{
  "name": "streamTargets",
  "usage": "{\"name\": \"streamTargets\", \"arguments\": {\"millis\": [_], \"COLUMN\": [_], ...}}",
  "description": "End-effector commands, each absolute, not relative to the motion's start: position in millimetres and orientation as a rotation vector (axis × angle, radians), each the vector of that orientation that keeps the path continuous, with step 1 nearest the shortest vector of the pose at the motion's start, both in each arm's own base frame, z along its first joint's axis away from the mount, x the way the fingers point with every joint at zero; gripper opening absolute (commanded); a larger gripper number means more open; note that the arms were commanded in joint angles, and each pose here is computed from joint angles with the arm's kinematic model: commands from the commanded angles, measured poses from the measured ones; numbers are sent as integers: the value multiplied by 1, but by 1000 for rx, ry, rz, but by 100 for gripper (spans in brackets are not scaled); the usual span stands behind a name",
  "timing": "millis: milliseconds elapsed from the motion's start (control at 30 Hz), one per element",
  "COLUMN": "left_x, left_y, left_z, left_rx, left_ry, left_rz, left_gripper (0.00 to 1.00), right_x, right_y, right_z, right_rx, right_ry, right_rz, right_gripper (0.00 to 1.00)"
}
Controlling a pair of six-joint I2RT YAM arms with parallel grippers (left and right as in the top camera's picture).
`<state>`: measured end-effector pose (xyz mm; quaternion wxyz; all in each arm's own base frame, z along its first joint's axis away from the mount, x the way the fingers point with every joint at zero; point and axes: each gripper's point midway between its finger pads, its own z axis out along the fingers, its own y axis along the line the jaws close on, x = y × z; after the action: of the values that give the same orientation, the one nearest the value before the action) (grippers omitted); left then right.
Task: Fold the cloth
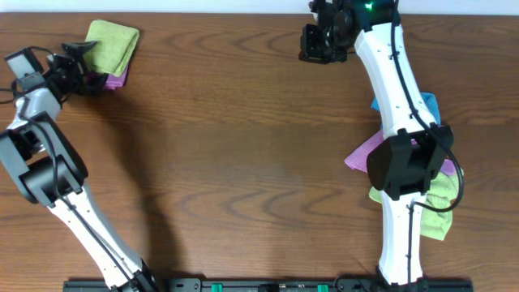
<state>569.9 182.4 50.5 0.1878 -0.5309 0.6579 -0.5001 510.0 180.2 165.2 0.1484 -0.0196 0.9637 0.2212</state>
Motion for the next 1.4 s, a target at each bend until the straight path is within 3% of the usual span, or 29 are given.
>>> {"name": "streamTargets", "arguments": {"millis": [0,200,233,300,333,400,467,600,633,700,867,1033,1067,1367], "left_x": [554,494,476,446,436,424,412,377,367,341,285,229,220,194], "left_y": [196,176,170,161,155,137,118,77,65,42,8,-10,-12,-17], "left_z": [87,132,138,165,185,235,275,327,337,361,359,335,340,337], "left_rx": [-1372,-1125,-1056,-855,-772,-639,-517,-336,-294,-218,-124,-75,-68,-70], "left_ry": [1890,2198,2297,2456,2481,2433,2378,2332,2322,2286,2274,2233,2206,2215], "left_rz": [-1353,-1068,-939,-650,-556,-473,-440,-400,-396,-367,-324,-270,-263,-264], "left_gripper": [96,96,96,96,96,96,96,100,95,95,97,96,96,96], "right_x": [507,502,500,496,494,489,481,454,443,420,387,358,353,346], "right_y": [190,188,186,170,160,145,134,107,97,87,79,73,74,74], "right_z": [171,174,177,186,194,215,237,277,287,305,336,311,301,296], "right_rx": [-63,-101,-126,-111,-99,-104,-136,-179,-194,-195,-193,-215,-227,-235], "right_ry": [2762,2767,2766,2768,2758,2722,2685,2640,2638,2638,2604,2661,2668,2670], "right_rz": [655,639,615,487,411,306,236,67,8,-25,33,19,20,17], "right_gripper": [2,1,7,48,62,84,96,99,99,99,99,96,99,99]}}
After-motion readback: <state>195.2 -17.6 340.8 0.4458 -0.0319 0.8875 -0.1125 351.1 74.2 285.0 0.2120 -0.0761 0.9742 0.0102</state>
